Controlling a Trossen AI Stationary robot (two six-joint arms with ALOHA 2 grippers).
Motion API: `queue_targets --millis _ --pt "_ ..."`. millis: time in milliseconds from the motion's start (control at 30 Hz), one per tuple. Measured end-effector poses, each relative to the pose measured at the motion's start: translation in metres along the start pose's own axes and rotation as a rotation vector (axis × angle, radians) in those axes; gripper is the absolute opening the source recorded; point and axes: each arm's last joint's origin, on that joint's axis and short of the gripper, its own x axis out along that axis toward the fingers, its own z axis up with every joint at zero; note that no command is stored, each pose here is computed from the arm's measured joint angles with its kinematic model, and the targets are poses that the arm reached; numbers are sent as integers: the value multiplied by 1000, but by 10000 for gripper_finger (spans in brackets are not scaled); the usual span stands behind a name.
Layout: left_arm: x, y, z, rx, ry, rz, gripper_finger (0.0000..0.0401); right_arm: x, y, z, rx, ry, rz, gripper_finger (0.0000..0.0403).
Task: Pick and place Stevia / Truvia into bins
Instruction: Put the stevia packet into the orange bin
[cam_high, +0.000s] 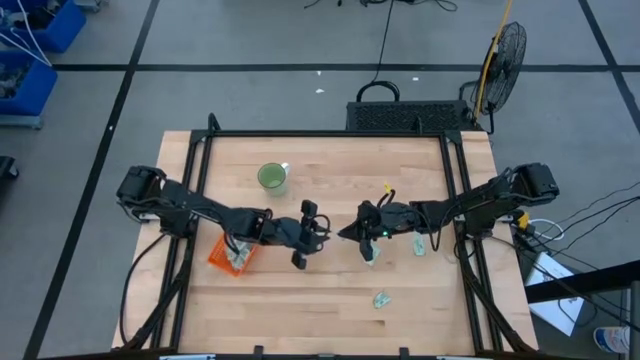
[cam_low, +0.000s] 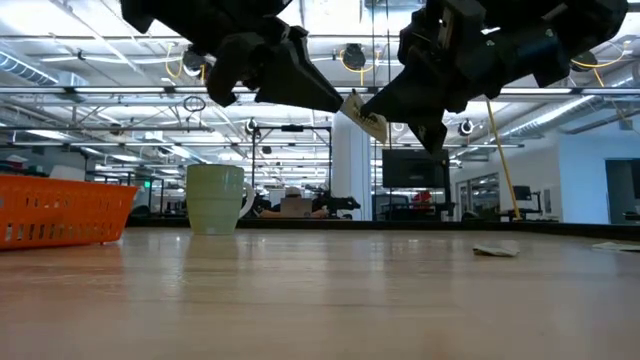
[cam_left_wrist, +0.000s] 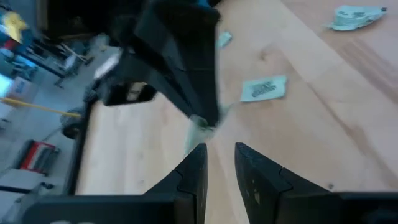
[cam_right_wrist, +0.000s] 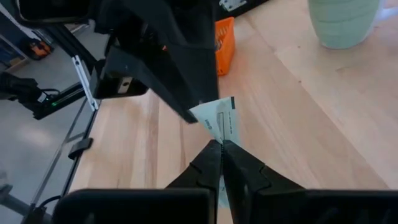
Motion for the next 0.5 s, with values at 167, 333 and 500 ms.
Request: queue_targets --millis 167,333,500 --pt "2 8 0 31 -31 11 88 0 0 0 1 -4 3 9" --pt "4 11 -1 27 -70 -37 88 0 1 2 2 -15 14 9" --pt "4 14 -2 62 -47 13 88 0 4 2 31 4 86 9"
